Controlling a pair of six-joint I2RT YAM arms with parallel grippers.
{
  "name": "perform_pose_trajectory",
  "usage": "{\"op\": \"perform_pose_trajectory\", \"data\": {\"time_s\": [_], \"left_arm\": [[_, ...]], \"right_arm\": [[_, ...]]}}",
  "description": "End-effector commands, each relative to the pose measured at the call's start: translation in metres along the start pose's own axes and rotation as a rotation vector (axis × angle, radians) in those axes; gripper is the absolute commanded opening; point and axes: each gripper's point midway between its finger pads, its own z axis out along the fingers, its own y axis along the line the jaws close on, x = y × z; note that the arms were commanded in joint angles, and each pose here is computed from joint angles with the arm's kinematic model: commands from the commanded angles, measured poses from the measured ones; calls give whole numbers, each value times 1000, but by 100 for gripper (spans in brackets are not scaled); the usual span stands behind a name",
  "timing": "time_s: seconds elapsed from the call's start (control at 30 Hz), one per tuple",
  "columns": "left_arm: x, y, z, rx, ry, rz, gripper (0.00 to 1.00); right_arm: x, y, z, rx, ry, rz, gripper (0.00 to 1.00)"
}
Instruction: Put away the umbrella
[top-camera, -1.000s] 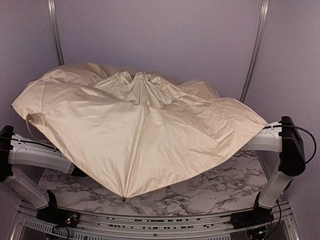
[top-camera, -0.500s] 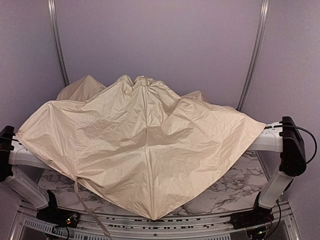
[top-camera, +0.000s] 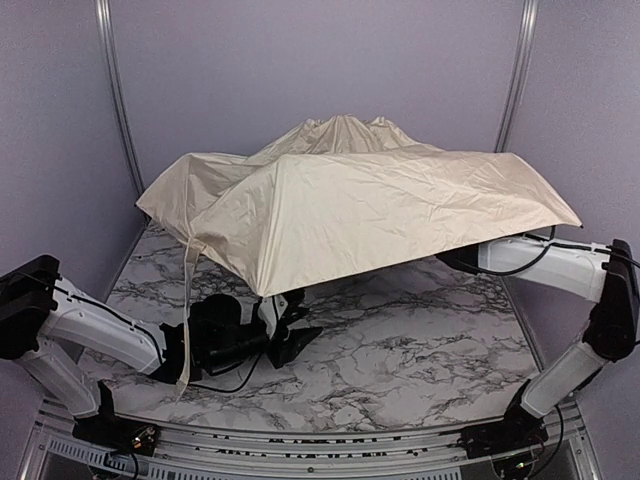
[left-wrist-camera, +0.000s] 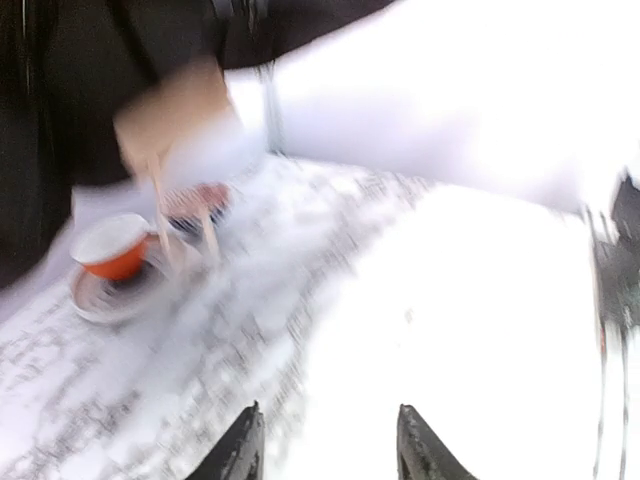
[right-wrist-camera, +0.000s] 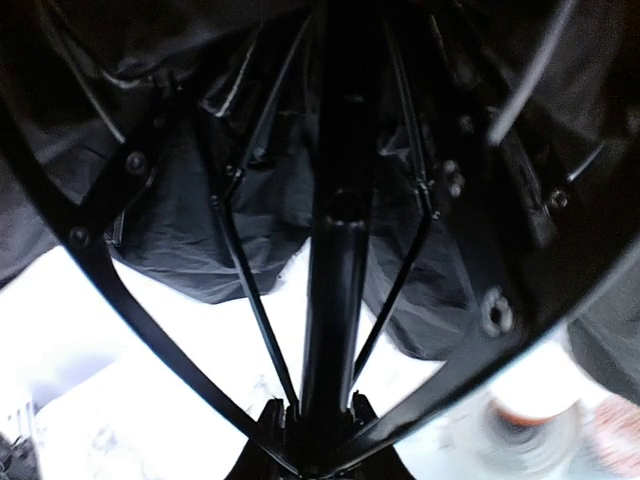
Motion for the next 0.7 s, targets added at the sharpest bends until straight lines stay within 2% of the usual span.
{"op": "perform_pose_trajectory", "data": {"time_s": [0.0, 0.13, 0.27, 0.47, 0.67], "left_arm": [[23, -21, -8, 127, 44, 17, 49], [43, -19, -15, 121, 96, 28, 50], [63, -1, -20, 40, 151, 19, 52], [88, 67, -37, -175, 195, -127, 52], [109, 137, -69, -466, 203, -267, 52]], "right_arm": [[-96, -5, -40, -6, -196, -107, 6], [-112, -11, -63, -35, -153, -251, 5], [-124, -25, -89, 49, -126, -375, 3], [-142, -67, -125, 328, -105, -510, 4], [-158, -67, -142, 377, -133, -565, 4]]}}
